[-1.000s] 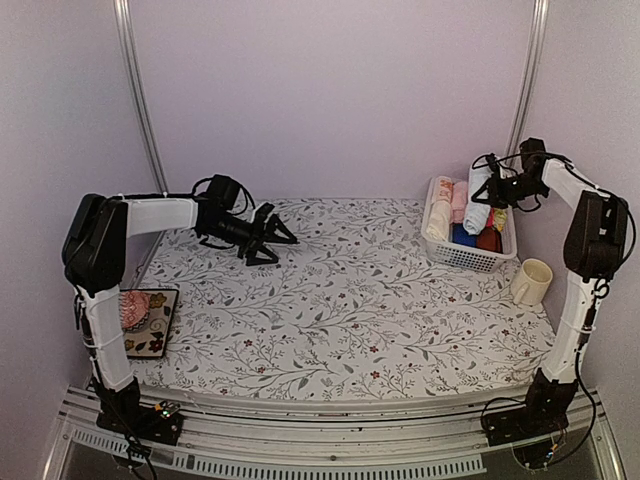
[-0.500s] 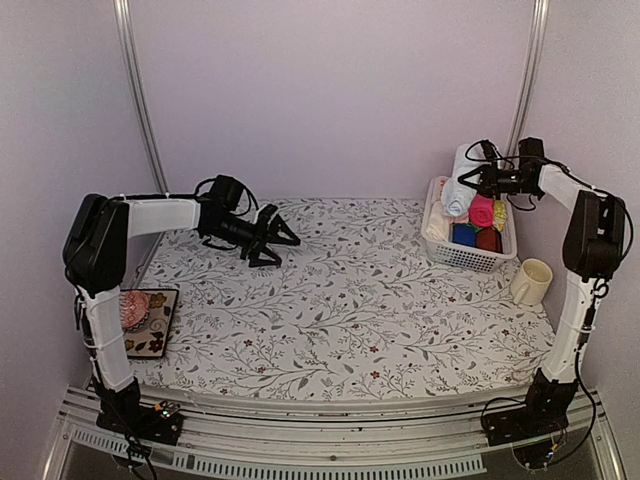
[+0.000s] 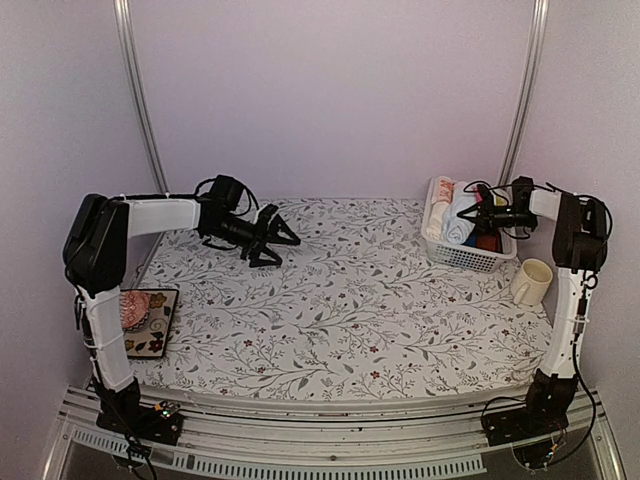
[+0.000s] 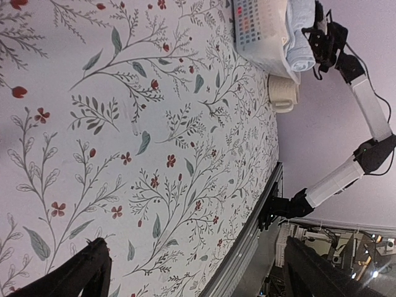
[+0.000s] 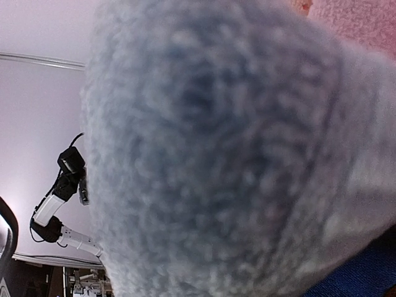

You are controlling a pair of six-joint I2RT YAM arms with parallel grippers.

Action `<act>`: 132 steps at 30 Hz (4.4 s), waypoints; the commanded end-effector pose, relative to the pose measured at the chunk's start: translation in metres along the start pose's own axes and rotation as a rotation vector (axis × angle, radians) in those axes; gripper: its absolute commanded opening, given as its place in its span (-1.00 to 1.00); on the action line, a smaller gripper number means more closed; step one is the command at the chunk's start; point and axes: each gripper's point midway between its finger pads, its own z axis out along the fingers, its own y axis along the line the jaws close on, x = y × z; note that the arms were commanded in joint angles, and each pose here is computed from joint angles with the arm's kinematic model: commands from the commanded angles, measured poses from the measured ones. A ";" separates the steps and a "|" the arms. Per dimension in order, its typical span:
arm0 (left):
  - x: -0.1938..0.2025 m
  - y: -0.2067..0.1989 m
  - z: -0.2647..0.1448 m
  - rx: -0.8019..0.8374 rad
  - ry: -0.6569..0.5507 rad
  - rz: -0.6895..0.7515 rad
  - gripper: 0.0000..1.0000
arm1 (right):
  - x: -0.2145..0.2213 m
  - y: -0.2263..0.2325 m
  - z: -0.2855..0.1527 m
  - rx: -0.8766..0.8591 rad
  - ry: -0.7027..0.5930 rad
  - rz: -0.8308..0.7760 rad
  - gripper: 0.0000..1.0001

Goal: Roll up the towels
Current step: Place the towel at the center of the board, then adjust the towel in the storage box.

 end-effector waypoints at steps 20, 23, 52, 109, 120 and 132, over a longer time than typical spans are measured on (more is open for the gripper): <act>0.002 0.013 0.003 -0.026 0.040 -0.004 0.93 | 0.037 -0.074 -0.015 0.447 0.169 0.141 -0.83; 0.001 0.016 0.002 -0.034 0.037 -0.011 0.93 | 0.047 -0.082 -0.012 0.505 0.204 0.162 -0.84; -0.010 0.016 -0.001 -0.057 0.014 -0.031 0.93 | 0.009 -0.015 -0.037 0.663 0.124 -0.018 0.16; -0.015 0.019 -0.014 -0.131 -0.021 -0.003 0.93 | 0.024 -0.078 0.009 1.108 0.288 -0.183 -0.69; -0.064 0.003 -0.028 -0.157 -0.123 0.075 0.93 | -0.045 0.047 -0.023 1.027 0.036 -0.453 -0.03; -0.128 -0.010 -0.109 -0.501 -0.390 0.363 0.93 | -0.042 0.140 -0.074 1.004 -0.204 -0.598 0.98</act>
